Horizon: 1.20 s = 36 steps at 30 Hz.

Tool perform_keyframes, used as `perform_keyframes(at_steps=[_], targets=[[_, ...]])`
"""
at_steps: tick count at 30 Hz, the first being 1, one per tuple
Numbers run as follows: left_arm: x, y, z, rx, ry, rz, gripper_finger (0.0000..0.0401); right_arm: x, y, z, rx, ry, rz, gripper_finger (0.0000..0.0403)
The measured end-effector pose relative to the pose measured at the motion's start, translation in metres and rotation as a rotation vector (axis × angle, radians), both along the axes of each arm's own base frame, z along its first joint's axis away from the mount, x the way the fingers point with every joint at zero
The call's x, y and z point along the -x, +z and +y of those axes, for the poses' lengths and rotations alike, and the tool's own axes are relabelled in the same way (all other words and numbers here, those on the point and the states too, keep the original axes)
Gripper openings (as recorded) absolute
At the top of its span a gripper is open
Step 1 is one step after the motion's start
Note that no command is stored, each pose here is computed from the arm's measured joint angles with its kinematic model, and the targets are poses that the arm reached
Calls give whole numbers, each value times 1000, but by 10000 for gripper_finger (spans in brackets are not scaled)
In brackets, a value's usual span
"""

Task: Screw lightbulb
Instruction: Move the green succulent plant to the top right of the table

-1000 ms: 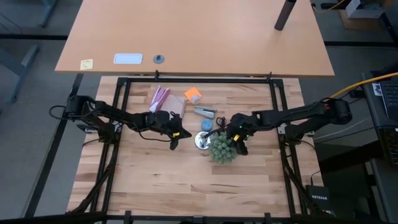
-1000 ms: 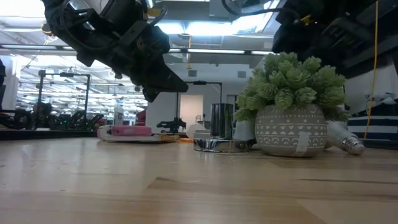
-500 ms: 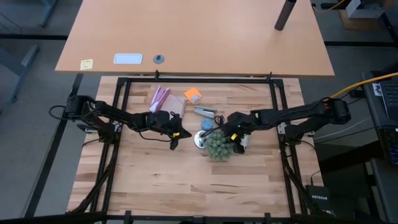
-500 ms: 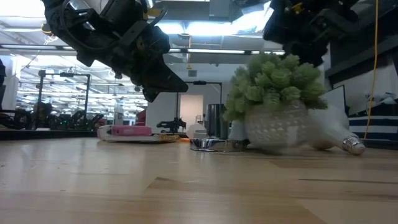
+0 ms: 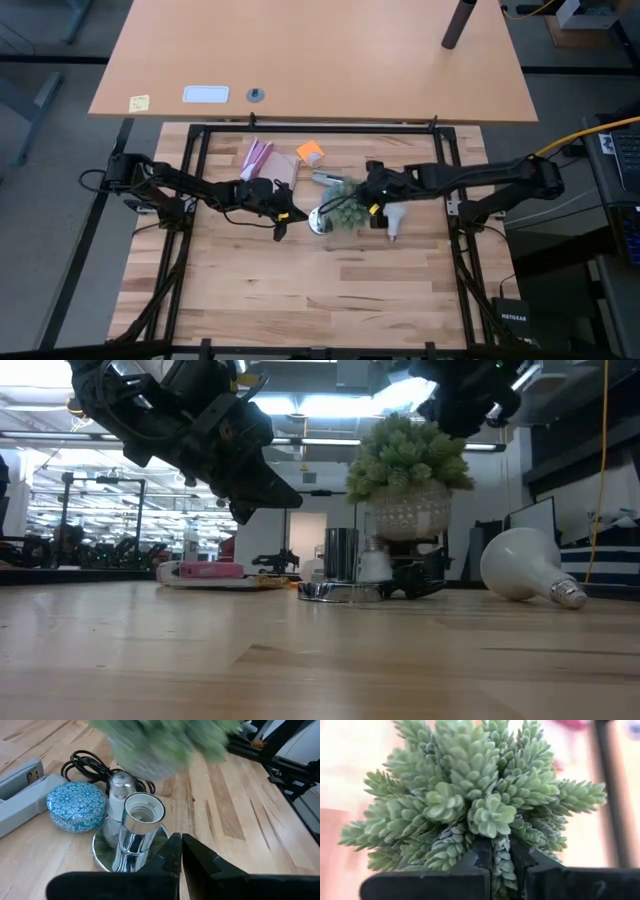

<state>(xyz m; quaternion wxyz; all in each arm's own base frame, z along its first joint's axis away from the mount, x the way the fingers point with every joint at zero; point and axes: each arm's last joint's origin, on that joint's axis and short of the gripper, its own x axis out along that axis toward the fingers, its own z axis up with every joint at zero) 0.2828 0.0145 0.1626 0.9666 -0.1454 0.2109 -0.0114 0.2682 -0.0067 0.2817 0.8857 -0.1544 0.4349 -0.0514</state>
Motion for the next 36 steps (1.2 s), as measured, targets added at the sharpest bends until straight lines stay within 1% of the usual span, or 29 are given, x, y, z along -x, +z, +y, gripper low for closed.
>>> perform_keyframes(at_steps=[3, 6, 8, 10, 17, 21, 25, 30, 34, 36], targets=[[0, 0, 0, 0, 0, 0, 5, 1, 10, -4, 160, -46, 21, 21], [0, 0, 0, 0, 0, 0, 5, 1, 16, -9, 285, -92, 34, 23], [0, 0, 0, 0, 0, 0, 5, 2, 17, -15, 340, -116, 52, 22], [0, 0, 0, 0, 0, 0, 5, 4, 16, -24, 350, -145, 74, 22], [0, 0, 0, 0, 0, 0, 5, 15, 15, -71, 298, -282, 112, 23], [0, 0, 0, -1, 1, 0, 5, 21, 12, -100, 217, -324, 105, 22], [0, 0, 0, -1, 1, 0, 5, 23, 3, -129, 128, -358, 89, 25], [0, 0, 0, -1, 2, 0, 5, 19, -22, -158, -5, -357, 112, 25], [0, 0, 0, -1, 2, 1, 5, 13, -48, -178, -41, -384, 174, 26], [0, 0, 0, -1, 2, 0, 5, 10, -60, -187, -36, -399, 202, 27]])
